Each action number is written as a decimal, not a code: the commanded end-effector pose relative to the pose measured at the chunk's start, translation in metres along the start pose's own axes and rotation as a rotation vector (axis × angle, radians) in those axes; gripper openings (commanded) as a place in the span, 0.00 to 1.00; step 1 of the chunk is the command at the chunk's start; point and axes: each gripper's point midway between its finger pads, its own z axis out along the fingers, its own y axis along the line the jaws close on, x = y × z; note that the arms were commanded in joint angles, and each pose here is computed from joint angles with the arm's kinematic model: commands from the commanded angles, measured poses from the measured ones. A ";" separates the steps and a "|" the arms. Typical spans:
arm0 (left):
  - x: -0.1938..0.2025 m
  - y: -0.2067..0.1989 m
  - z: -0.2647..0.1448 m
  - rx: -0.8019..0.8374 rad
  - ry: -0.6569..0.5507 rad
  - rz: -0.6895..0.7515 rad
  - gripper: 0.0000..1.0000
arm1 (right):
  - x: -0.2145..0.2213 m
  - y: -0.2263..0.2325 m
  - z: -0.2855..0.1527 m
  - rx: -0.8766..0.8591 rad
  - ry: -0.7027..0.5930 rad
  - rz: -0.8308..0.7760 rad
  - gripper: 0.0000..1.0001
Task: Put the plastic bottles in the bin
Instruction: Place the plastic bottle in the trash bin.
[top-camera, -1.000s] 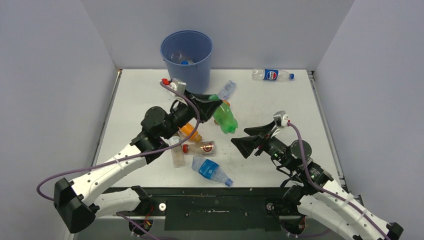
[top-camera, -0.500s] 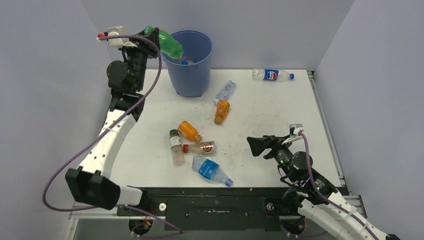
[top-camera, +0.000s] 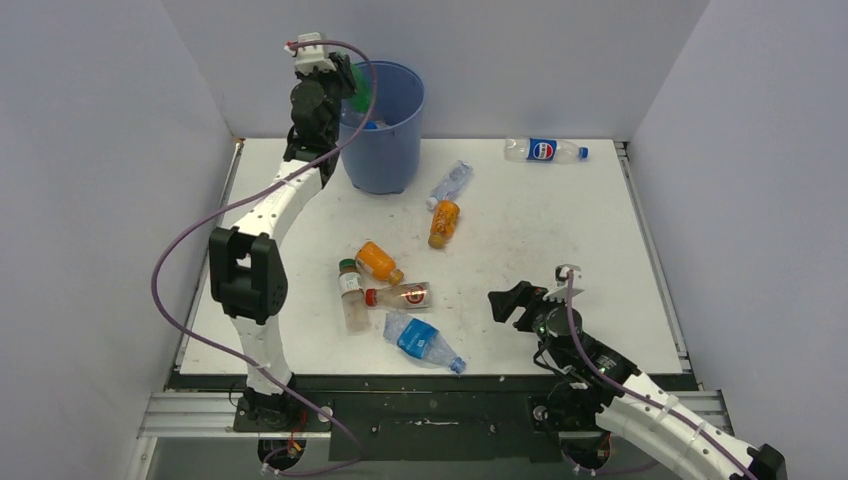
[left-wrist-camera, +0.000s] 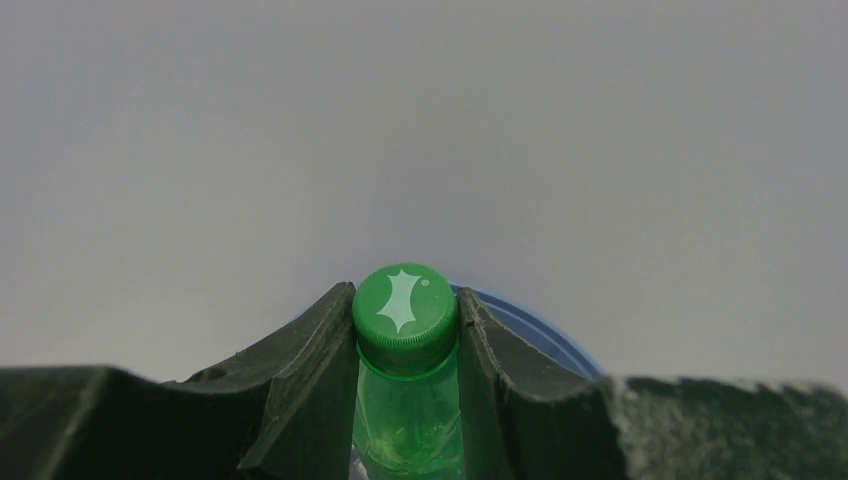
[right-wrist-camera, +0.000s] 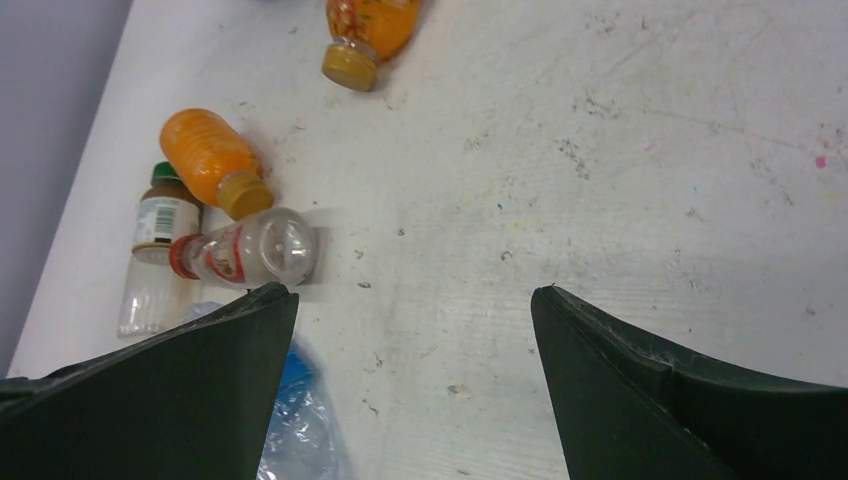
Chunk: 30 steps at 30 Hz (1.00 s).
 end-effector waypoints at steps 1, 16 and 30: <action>-0.030 -0.004 0.020 -0.076 -0.083 0.146 0.00 | 0.006 0.001 0.008 -0.006 -0.010 0.061 0.90; 0.130 0.017 0.024 -0.153 0.346 0.153 0.00 | 0.008 -0.010 0.005 0.046 0.001 0.033 0.90; 0.178 0.008 0.017 -0.099 0.477 0.032 0.00 | 0.003 -0.010 -0.004 0.058 0.017 0.046 0.90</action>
